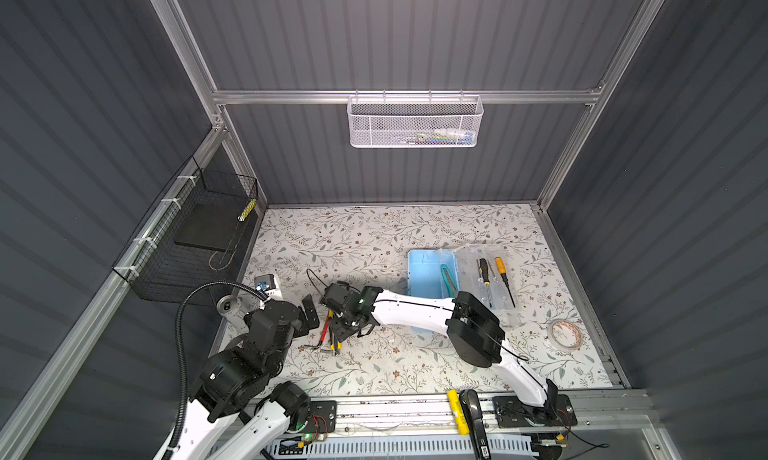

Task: Pack the tool kit
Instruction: 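Lower right gripper onto the yellow-black utility knife and close on it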

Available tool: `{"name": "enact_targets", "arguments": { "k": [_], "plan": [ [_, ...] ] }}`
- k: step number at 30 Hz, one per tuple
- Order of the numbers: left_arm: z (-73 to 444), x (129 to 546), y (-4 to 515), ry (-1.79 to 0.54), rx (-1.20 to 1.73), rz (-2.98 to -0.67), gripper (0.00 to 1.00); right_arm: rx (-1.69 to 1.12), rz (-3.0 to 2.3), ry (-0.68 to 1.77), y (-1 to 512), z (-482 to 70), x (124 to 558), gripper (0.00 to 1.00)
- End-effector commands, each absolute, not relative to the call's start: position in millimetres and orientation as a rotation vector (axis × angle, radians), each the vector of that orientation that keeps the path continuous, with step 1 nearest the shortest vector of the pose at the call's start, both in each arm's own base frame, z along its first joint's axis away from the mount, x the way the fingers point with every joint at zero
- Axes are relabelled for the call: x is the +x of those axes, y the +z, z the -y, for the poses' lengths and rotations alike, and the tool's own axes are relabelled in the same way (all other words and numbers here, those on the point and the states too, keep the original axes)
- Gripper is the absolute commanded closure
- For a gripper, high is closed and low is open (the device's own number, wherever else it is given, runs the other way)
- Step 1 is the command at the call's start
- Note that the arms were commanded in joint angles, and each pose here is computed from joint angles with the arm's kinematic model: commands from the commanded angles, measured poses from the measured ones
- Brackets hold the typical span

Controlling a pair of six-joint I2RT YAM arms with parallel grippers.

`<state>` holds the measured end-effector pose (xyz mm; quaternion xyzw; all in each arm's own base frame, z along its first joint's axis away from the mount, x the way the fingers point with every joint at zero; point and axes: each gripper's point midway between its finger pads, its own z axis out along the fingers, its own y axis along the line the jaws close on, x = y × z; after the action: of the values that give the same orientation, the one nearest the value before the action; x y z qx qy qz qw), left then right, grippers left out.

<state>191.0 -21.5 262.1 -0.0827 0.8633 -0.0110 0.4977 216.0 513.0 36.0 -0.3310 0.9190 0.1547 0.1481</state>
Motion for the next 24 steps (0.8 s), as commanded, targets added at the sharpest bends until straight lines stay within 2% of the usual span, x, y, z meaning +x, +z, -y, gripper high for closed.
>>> {"name": "enact_targets", "arguments": {
  "k": [1, 11, 18, 24],
  "plan": [
    [21.8, 189.3, 264.6, -0.037, -0.185, -2.083, 0.01, -0.964, -2.66, 0.343, 34.6, -493.9, 223.5, 0.42],
    [22.1, 189.3, 264.3, -0.039, -0.191, -2.087, 0.01, -0.901, -2.727, 0.295, 32.8, -428.9, 230.7, 0.42],
    [23.4, 189.8, 264.1, -0.044, -0.191, -2.092, 0.0, -1.152, -2.549, 0.431, 59.6, -438.5, 220.0, 0.4],
    [24.6, 190.1, 261.2, -0.05, -0.204, -2.105, 0.0, -1.214, -2.557, 0.313, 52.1, -443.1, 229.3, 0.36]
  ]
}}
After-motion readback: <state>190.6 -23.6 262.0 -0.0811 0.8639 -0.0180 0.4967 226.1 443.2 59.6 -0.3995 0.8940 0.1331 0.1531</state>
